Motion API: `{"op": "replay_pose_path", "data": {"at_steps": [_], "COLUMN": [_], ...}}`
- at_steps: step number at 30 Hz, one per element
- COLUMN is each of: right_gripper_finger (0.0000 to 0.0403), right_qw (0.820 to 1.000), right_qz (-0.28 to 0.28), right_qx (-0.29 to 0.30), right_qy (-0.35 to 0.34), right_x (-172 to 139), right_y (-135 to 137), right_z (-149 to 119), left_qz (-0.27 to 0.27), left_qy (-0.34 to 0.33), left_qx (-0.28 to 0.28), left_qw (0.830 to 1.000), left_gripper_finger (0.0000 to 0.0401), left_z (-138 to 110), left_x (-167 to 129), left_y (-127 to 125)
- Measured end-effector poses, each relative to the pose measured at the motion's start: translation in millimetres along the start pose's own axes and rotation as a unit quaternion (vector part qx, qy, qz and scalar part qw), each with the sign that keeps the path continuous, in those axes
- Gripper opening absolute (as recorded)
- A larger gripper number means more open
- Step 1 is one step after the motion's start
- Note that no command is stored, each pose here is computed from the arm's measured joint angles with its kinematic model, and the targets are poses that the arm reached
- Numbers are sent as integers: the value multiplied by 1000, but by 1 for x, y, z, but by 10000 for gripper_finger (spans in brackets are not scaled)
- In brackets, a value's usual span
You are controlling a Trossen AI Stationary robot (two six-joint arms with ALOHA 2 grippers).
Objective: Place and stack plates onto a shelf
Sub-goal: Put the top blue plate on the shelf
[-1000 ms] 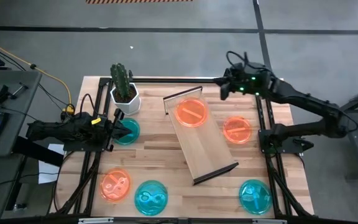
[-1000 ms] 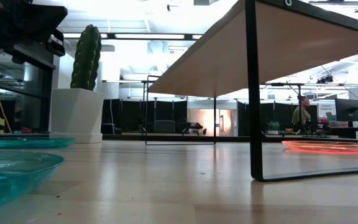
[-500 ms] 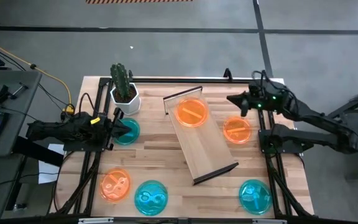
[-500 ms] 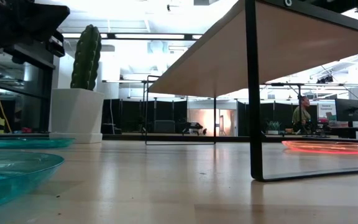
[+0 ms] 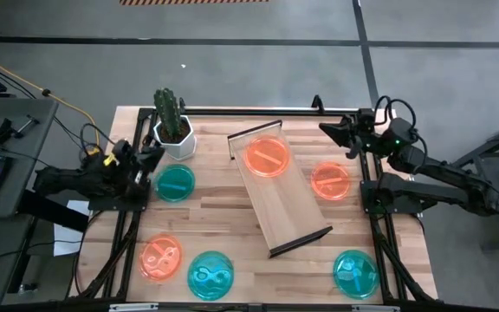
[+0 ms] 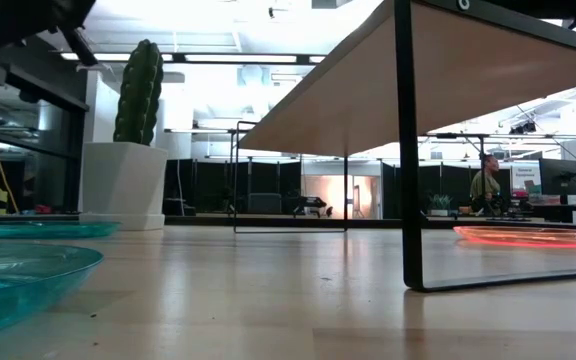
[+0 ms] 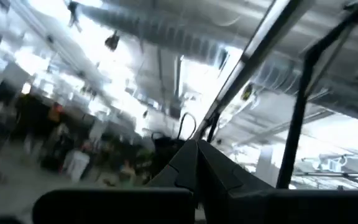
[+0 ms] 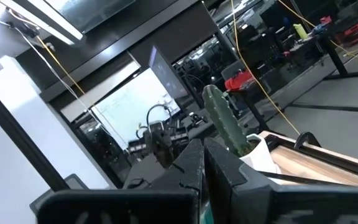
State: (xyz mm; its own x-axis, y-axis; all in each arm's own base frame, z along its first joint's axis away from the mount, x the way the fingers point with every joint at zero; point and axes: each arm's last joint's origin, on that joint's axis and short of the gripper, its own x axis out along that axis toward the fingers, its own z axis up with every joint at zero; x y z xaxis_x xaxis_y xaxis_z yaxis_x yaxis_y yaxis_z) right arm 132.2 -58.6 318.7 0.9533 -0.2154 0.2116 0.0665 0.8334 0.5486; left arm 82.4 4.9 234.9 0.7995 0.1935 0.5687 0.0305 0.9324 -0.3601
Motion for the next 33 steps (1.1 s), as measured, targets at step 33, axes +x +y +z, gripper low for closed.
{"op": "replay_pose_path", "data": {"at_steps": [33], "right_gripper_finger": [0], "right_qw": [997], "right_qz": [-26], "right_qx": [17], "right_qy": [65], "right_x": [-1], "right_y": [-7], "right_z": [-11], "left_qz": [283], "left_qy": [618], "left_qx": [-32], "left_qw": [732], "left_gripper_finger": [155], "left_z": [-56], "left_x": [123], "left_y": [-20]}}
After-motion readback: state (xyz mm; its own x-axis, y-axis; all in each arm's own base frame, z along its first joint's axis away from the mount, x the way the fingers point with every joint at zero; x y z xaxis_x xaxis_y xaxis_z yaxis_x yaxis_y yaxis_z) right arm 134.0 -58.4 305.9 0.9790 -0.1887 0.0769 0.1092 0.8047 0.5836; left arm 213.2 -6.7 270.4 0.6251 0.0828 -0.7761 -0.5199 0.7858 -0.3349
